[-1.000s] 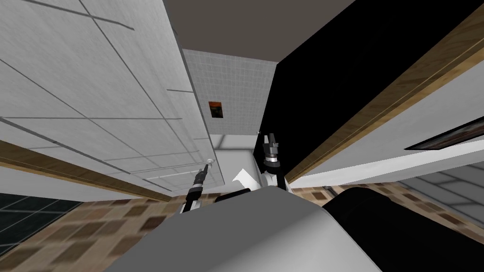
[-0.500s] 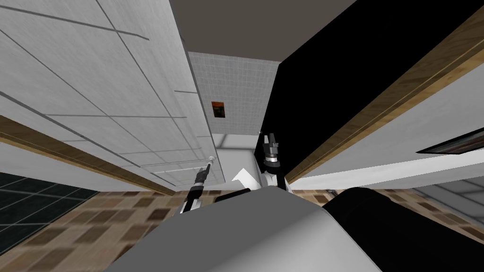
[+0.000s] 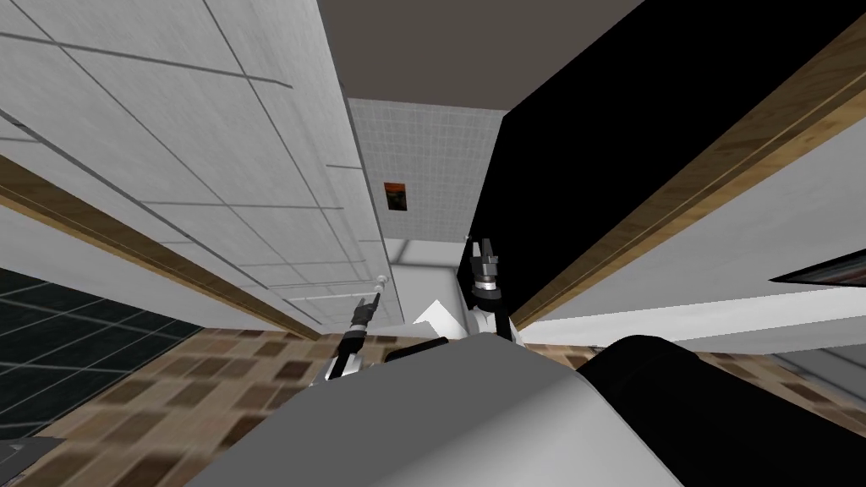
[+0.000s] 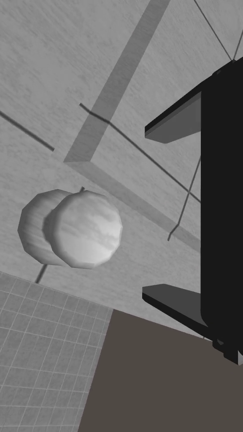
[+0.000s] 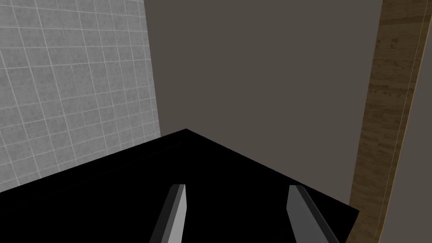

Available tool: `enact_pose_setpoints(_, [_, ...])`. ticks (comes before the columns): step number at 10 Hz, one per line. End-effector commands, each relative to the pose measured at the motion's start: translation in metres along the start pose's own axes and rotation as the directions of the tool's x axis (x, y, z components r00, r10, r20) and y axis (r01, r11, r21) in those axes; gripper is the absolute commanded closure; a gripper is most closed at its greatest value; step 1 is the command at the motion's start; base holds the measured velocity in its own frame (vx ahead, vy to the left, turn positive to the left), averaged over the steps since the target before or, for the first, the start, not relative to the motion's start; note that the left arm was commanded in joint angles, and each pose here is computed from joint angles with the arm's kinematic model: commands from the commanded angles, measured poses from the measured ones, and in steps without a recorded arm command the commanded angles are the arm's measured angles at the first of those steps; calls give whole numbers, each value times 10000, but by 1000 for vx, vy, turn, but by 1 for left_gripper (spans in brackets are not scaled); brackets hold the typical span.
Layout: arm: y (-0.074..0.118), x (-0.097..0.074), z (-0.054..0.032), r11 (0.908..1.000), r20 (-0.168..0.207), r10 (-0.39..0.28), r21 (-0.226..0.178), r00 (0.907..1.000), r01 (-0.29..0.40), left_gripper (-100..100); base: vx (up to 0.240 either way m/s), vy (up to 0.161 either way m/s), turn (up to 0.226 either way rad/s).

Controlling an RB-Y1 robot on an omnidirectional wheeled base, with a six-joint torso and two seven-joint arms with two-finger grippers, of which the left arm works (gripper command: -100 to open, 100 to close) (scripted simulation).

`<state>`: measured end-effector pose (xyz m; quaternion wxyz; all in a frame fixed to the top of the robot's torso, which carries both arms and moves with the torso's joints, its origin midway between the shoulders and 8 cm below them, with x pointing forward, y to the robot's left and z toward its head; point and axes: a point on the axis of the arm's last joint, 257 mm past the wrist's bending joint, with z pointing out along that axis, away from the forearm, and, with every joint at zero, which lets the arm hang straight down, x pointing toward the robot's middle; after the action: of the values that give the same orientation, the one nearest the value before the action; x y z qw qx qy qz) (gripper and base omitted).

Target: Push the door open

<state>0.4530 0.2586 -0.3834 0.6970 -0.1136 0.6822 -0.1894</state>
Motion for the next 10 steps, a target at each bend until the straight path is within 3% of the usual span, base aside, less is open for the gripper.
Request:
enact_pose_setpoints(1, [-44, 35, 40, 9979, -136, 633, 163, 9979, -631, -100, -75, -22, 134])
enact_pose_setpoints(4, [-75, 61, 64, 9918, -210, 1252, 282, 9919, -1246, -100, -46, -20, 59])
enact_pose_setpoints(6, [-133, 111, 108, 9778, -330, 2048, 517, 9783, -2029, -100, -59, -17, 104])
enact_pose_setpoints(7, [-133, 111, 108, 9754, -324, 2161, 520, 9758, -2143, -100, -57, -21, 45])
enact_pose_setpoints(10, [-208, 174, 161, 9448, -414, 3208, 847, 9462, -3166, -100, -51, -16, 98])
